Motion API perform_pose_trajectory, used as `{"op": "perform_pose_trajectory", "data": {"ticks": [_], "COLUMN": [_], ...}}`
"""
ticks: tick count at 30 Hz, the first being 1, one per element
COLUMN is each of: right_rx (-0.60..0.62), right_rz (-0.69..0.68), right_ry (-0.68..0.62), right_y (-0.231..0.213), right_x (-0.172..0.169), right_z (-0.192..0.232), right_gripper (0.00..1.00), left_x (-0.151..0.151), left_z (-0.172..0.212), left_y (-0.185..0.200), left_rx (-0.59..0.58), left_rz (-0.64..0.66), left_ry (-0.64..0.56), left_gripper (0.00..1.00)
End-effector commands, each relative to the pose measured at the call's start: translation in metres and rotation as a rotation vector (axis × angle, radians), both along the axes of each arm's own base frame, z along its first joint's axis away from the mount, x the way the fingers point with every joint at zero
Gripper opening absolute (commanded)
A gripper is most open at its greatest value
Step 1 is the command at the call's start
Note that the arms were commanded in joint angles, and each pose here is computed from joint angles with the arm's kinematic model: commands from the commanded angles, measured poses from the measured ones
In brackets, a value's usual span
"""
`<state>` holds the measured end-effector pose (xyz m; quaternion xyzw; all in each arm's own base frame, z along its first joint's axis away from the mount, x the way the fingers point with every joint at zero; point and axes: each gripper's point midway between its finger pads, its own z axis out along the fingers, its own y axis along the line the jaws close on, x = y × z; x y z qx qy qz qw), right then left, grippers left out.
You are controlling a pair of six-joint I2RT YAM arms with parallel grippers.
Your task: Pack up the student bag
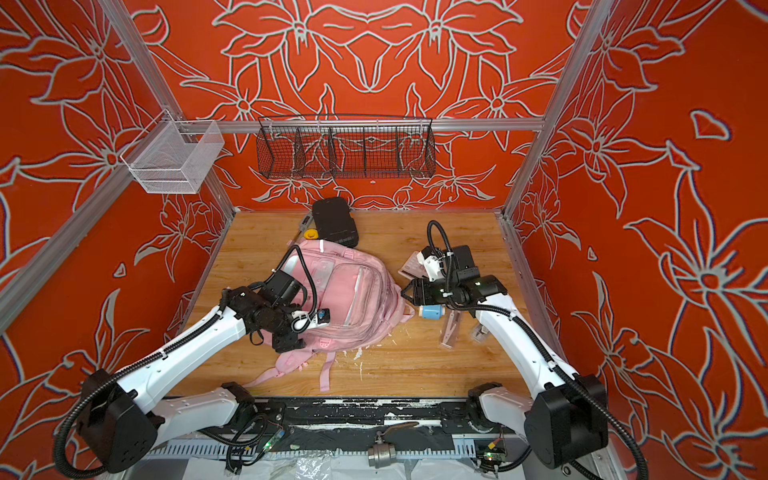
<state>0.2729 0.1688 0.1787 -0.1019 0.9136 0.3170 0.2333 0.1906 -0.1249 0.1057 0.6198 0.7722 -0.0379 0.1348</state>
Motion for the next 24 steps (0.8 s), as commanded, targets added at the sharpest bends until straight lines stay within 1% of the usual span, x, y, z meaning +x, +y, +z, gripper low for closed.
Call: {"op": "perform_pose_trajectory", "data": {"ticks": [1, 5, 9, 12, 17, 19, 20, 23, 24], "right_rx": [0.006, -0.008, -0.005, -0.024, -0.047, -0.051, -0.049, -0.035, -0.029], "right_rz": [0.055, 0.039, 0.046, 0.069, 0.064, 0.051, 0.048, 0.061, 0.068], "right_ry": [0.045, 0.106, 0.114, 0.139, 0.19, 0.205, 0.212, 0.209, 0.206], "right_y": [0.011, 0.014, 0.022, 0.029, 0.035, 0.036, 0.038, 0.046, 0.05], "right_x": [-0.005, -0.004, -0.003, -0.006, -0.003, 0.0, 0.003, 0.01, 0.012], "right_z": [-0.014, -0.027, -0.033, -0.04, -0.056, -0.061, -0.063, -0.064, -0.065], "right_gripper": [0.63, 0.62, 0.6, 0.56, 0.5, 0.47, 0.46, 0.44, 0.44], "left_x": [-0.006, -0.012, 0.011, 0.022, 0.018, 0.016, 0.016, 0.014, 0.013], "left_z": [-0.008, -0.023, -0.043, -0.05, -0.059, -0.06, -0.059, -0.054, -0.052], "left_y": [-0.003, -0.009, -0.002, 0.002, 0.002, 0.0, -0.001, -0.005, -0.006], "left_rx": [-0.016, -0.054, 0.02, 0.063, 0.068, 0.055, 0.047, 0.022, 0.012], "left_rz": [-0.098, -0.121, -0.083, -0.063, -0.044, -0.041, -0.033, -0.018, -0.009], "left_ry": [-0.024, -0.008, -0.101, -0.133, -0.083, -0.079, -0.081, -0.07, -0.066], "left_gripper": [0.69, 0.69, 0.68, 0.66, 0.59, 0.52, 0.45, 0.21, 0.07]}}
